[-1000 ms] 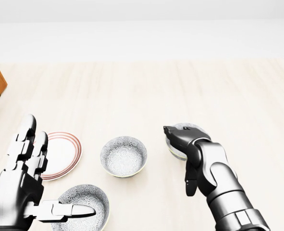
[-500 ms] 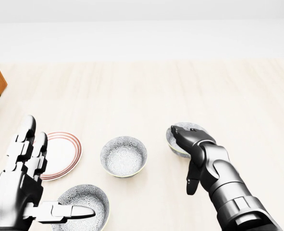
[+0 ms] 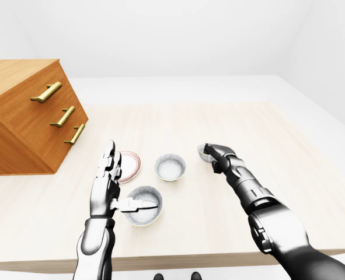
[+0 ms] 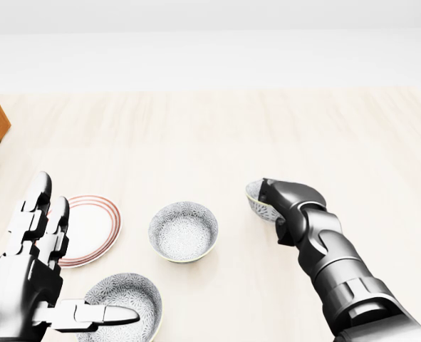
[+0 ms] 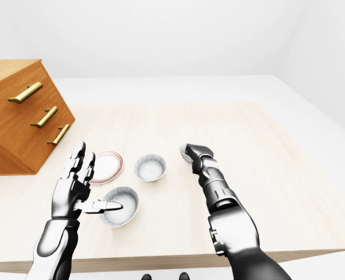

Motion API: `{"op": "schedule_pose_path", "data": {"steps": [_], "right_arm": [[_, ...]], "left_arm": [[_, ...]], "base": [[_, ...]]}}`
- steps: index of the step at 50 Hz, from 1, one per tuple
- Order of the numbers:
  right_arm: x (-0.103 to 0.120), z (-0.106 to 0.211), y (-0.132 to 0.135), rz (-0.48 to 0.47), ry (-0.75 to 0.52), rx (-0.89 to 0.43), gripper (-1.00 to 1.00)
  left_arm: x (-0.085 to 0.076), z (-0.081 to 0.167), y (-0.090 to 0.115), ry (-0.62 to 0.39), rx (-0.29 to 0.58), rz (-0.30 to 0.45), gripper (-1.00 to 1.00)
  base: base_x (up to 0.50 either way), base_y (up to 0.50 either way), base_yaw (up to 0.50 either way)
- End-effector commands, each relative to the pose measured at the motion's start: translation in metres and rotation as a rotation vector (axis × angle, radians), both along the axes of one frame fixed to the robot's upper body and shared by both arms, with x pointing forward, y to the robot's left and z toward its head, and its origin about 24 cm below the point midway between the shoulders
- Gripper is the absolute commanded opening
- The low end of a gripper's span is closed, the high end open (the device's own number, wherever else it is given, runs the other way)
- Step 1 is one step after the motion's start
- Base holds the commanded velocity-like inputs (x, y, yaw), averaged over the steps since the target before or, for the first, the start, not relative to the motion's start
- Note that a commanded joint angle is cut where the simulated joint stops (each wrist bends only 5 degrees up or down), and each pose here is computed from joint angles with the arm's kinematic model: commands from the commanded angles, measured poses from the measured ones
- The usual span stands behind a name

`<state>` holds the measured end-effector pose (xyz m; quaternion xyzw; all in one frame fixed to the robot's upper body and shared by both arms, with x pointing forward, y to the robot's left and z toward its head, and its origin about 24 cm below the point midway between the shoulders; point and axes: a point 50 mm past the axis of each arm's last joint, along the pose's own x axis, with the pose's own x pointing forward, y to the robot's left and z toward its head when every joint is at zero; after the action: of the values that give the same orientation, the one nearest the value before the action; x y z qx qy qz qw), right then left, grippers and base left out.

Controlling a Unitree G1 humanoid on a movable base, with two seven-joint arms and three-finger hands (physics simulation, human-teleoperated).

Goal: Stack the bowl at the front on the bowl in the middle.

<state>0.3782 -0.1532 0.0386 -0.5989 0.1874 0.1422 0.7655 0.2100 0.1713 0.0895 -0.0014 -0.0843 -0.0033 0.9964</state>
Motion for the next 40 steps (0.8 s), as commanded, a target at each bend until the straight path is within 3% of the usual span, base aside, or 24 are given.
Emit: {"op": "schedule_pose_path", "data": {"steps": [1, 8, 18, 33, 40], "right_arm": [[-0.001, -0.002, -0.004, -0.038, -0.063, 0.007, -1.0], [-0.001, 0.009, 0.0, -0.038, -0.218, 0.026, -1.0], [-0.035, 0.039, 0.001, 0.013, -0.544, 0.016, -1.0], [-0.073, 0.055, 0.006, 0.022, -0.642, 0.071, -1.0], [-0.086, 0.066, 0.021, 0.091, -0.692, 0.082, -1.0]], "left_arm": [[-0.001, 0.0, -0.001, -0.002, 0.0, -0.004, 1.0], [0.0, 0.0, 0.0, -0.003, 0.002, -0.002, 1.0], [0.001, 0.0, -0.002, -0.002, 0.005, 0.003, 1.0], [0.002, 0.002, 0.002, -0.004, -0.007, 0.017, 1.0], [0.001, 0.002, 0.002, -0.005, -0.005, 0.019, 1.0]], "base": [[0.0, 0.0, 0.0], [0.0, 0.0, 0.0], [0.0, 0.0, 0.0], [0.0, 0.0, 0.0], [0.0, 0.0, 0.0]]}}
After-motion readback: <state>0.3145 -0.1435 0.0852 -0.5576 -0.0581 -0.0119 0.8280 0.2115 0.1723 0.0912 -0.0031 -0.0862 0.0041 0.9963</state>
